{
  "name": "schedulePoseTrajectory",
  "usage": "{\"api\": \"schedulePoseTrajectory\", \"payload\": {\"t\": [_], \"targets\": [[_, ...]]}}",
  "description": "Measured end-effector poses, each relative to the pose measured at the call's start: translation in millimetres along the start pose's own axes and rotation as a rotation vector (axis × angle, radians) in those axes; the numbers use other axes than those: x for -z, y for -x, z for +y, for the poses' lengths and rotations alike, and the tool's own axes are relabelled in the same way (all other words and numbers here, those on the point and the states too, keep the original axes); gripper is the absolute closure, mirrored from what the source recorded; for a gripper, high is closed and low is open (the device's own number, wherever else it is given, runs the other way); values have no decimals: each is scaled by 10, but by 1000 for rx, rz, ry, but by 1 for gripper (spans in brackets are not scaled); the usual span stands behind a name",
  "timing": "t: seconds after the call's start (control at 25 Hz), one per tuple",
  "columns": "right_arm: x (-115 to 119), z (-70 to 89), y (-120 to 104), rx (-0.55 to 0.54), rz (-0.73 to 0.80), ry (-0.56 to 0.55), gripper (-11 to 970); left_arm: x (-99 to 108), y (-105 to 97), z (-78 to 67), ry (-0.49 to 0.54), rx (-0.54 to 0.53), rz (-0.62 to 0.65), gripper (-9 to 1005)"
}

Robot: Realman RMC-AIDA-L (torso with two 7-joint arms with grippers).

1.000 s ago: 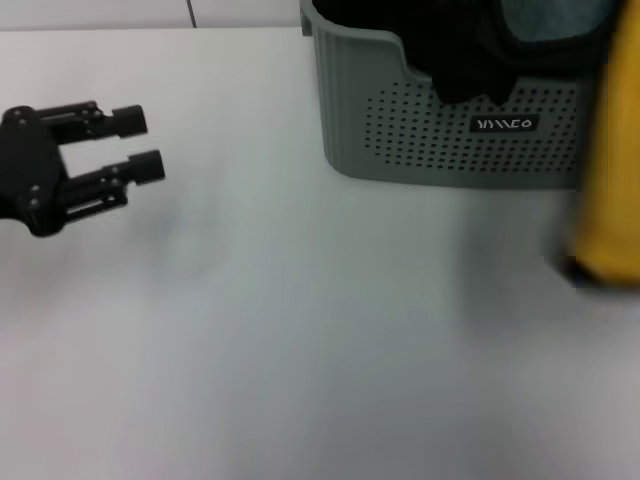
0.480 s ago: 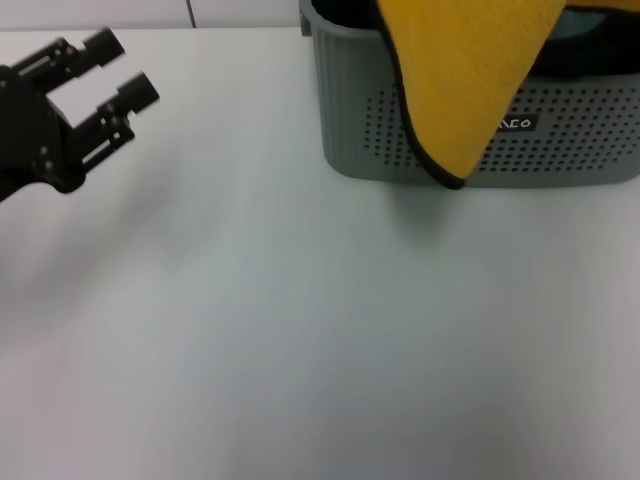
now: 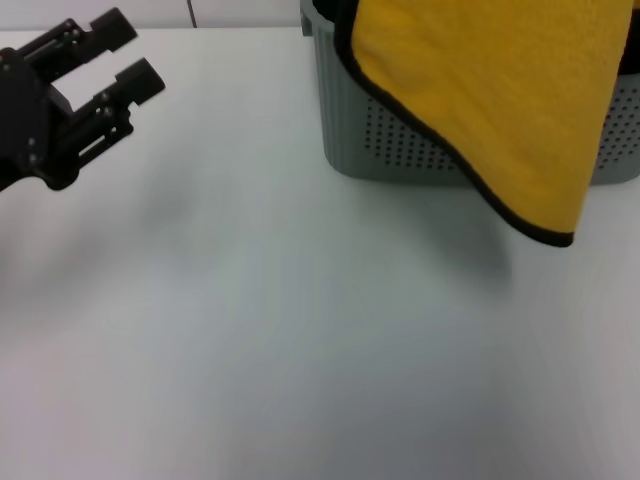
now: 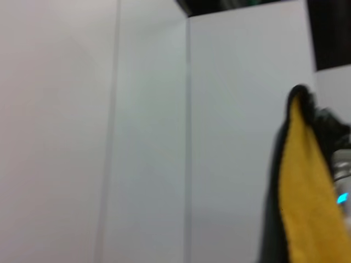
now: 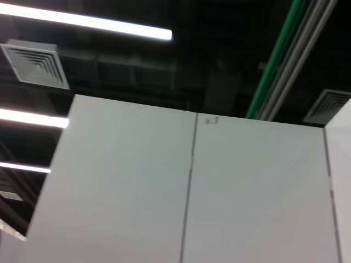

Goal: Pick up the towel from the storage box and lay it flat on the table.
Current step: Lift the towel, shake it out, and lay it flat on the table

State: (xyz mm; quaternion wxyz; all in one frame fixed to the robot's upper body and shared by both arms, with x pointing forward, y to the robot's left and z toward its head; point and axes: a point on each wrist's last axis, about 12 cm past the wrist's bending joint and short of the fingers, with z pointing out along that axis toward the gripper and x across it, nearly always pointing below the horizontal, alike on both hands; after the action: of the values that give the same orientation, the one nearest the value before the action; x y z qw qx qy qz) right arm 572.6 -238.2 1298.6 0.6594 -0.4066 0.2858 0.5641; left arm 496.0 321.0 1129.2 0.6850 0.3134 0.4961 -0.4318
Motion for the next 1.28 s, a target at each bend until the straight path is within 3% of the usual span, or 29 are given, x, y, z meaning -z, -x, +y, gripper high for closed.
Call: {"api": "schedulePoseTrajectory", "payload": {"t": [0.32, 0.92, 1.28], "targets": [[-27, 61, -4, -33, -10, 68, 956, -268, -77, -73, -161, 67, 18, 467], [-168, -2, -165, -101, -20, 109, 956, -607, -175, -102, -207, 108, -22, 474], [-231, -25, -182, -91, -18, 124, 956, -643, -201, -118, -216, 120, -18, 479]]}}
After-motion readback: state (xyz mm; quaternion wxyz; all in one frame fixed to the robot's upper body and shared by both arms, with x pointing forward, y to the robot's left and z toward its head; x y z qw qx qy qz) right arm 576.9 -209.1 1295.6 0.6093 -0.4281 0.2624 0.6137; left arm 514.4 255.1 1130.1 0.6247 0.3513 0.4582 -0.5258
